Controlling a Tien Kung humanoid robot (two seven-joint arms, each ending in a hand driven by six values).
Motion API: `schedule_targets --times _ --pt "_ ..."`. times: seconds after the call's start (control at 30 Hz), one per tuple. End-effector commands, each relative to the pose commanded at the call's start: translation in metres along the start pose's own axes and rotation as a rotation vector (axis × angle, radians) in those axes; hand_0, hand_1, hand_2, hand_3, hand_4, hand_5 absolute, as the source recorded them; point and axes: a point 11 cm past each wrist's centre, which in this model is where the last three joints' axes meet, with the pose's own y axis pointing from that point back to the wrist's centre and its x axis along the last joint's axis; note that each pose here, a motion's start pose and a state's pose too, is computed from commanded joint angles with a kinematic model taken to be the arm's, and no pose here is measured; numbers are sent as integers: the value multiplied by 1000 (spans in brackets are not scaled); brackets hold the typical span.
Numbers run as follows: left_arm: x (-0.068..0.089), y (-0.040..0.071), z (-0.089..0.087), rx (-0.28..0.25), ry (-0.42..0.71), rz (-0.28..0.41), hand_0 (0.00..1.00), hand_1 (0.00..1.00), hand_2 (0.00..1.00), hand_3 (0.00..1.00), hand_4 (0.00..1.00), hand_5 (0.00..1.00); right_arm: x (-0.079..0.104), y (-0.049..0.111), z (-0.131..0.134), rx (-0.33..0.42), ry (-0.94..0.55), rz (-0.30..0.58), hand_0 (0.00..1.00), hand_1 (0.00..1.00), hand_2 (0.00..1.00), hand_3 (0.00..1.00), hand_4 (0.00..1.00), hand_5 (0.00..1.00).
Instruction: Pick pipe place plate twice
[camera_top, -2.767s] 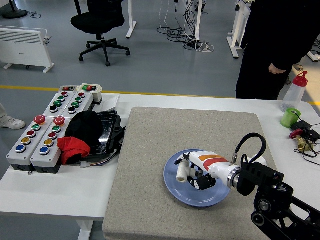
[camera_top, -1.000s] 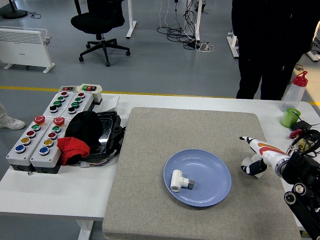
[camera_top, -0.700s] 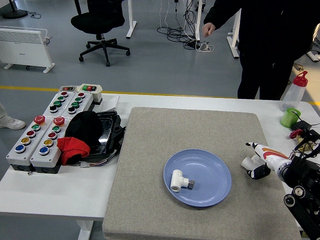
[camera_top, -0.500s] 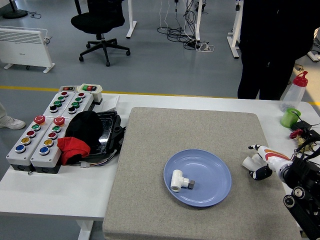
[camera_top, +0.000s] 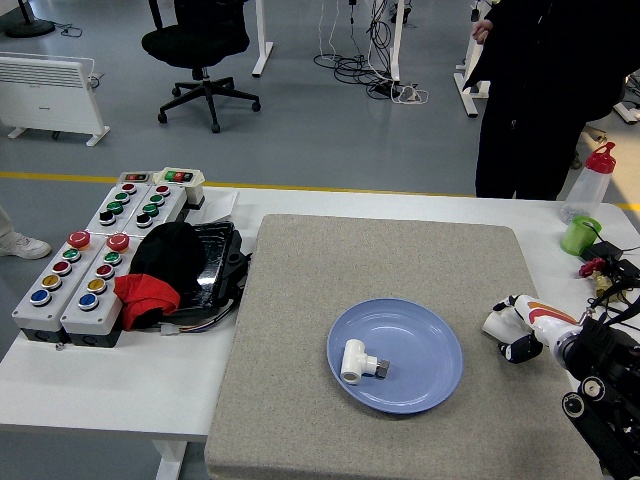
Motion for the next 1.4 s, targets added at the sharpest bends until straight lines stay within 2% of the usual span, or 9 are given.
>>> schedule_targets --times 0.27,0.57,0.87,0.9,1.07,1.1,1.27,1.3,1.4 --pt "0 0 -1 3 -3 1 723 769 734 695 442 998 17 17 -31 127 -20 60 522 568 624 765 331 182" --pt "2 -1 -4 7 -8 5 723 769 734 695 441 998 -3 41 -80 330 13 -14 521 563 619 742 328 185" --pt "3 -1 -5 9 -11 8 723 769 734 695 440 998 -28 43 -97 393 78 -64 590 595 629 745 344 189" --pt "3 -1 -5 9 -12 9 724 769 734 695 440 998 -30 43 -98 397 83 -70 695 679 692 777 378 197" --pt "4 -2 -6 12 -14 11 724 769 734 695 440 998 -43 42 -97 419 123 -128 695 679 692 777 378 197" --pt "4 -2 -6 12 -15 11 724 769 734 695 442 998 -44 42 -96 420 133 -131 801 784 824 837 469 237" --pt "5 -2 -7 13 -15 12 724 769 734 695 442 998 -45 41 -97 447 153 -114 801 784 824 837 469 237" --pt "5 -2 -7 13 -15 12 724 769 734 695 442 998 -45 41 -96 447 151 -112 894 849 928 905 553 262" --pt "5 -2 -6 12 -12 11 724 769 734 695 442 998 -46 40 -95 444 151 -109 894 849 928 905 553 262"
